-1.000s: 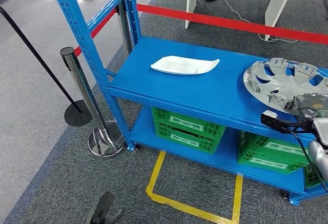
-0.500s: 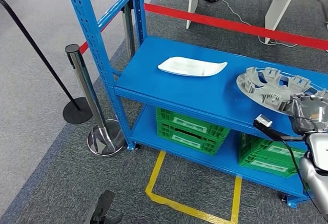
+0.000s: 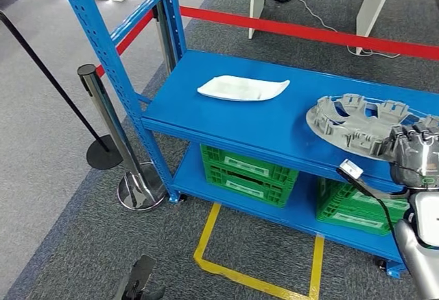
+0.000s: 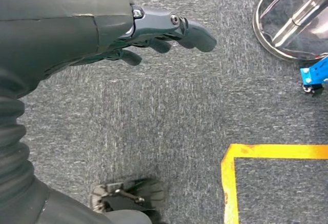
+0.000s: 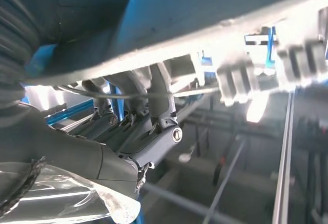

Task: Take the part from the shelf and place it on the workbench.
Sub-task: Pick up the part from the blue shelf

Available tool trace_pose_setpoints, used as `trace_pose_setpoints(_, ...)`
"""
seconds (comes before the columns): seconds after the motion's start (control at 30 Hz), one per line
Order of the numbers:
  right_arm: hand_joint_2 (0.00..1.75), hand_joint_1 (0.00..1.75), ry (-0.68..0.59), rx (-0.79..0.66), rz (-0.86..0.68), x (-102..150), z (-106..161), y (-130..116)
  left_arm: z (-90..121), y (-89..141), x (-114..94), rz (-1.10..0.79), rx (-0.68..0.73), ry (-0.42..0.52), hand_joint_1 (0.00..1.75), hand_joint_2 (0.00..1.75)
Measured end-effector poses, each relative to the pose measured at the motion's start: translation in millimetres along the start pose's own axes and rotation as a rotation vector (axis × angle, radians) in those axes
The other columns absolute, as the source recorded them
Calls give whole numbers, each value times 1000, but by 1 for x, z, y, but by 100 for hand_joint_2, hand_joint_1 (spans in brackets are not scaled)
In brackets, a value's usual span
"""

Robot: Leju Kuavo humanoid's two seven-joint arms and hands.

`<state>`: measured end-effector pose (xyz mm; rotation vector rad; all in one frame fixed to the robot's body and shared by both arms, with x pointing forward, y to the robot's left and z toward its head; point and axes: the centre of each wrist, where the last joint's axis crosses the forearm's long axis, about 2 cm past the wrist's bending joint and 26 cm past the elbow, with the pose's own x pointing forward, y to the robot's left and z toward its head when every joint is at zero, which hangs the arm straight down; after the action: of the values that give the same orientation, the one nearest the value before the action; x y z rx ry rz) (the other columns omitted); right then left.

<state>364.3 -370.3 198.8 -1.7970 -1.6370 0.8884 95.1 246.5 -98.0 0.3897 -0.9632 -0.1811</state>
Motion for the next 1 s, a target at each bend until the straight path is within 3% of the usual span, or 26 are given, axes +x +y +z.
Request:
trace_pose_setpoints(0.4, 175, 175, -18, -177, -86, 13, -5, -22, -2, 0, 2, -8, 20, 13, 0, 175)
trace_pose_setpoints(1.0, 175, 175, 4, -345, -180, 8, -26, -52, -3, -4, 7, -6, 26, 23, 0, 175)
